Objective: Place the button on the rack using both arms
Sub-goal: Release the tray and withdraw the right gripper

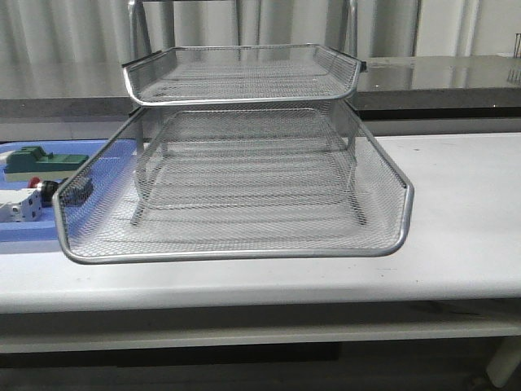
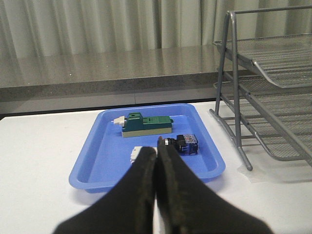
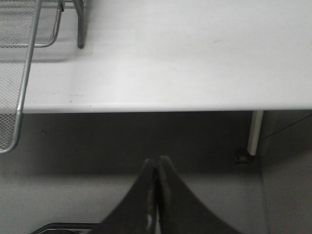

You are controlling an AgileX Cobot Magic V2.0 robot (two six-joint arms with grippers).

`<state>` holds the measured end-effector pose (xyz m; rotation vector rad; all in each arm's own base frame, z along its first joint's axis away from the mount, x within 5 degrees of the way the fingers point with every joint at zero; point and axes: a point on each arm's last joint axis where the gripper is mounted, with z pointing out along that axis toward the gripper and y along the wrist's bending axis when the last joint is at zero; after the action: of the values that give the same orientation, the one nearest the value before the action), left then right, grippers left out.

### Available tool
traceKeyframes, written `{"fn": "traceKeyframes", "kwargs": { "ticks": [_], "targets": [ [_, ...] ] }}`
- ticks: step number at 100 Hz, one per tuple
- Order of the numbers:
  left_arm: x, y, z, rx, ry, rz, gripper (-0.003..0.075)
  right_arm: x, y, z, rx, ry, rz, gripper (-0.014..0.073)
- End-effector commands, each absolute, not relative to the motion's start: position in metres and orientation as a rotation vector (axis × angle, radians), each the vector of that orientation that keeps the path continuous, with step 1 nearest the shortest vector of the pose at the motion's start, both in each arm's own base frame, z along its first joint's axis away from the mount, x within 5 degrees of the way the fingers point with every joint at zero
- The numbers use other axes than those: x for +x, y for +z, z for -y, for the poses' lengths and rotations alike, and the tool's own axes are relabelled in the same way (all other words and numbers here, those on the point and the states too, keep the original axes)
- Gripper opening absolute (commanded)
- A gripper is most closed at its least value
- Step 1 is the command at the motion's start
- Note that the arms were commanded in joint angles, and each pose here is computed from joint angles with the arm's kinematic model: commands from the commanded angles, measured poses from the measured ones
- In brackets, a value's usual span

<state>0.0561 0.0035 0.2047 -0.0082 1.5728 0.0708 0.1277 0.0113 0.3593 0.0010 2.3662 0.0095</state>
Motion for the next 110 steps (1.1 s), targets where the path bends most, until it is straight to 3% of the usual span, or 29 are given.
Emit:
{"fn": "traceKeyframes", "kwargs": {
  "ticks": [1,75,91,110],
  "targets": [
    [0.055,0.198,-0.002,0.004,0.060,-1.504,-0.0020,0.129,0.373,-0.010,-0.001,0.002,-2.280,-0.0070],
    [0.054,0.209,-0.001,-0.019,0.027,-1.451,-0.0020,0.129,0.373,-0.010,-0.001,0.002,-2.280,-0.0070],
    [0.053,0.230,-0.003,-0.102,-0.023,-1.567,-0.0020,0.129,0.373,-0.010,-0.001,0.002,-2.280,-0.0070],
    [0.063,0.281,-0.004,-0.131,-0.035,-1.658,-0.0020,0.129,0.373,-0.010,-0.001,0.002,-2.280,-0.0070]
  ]
}}
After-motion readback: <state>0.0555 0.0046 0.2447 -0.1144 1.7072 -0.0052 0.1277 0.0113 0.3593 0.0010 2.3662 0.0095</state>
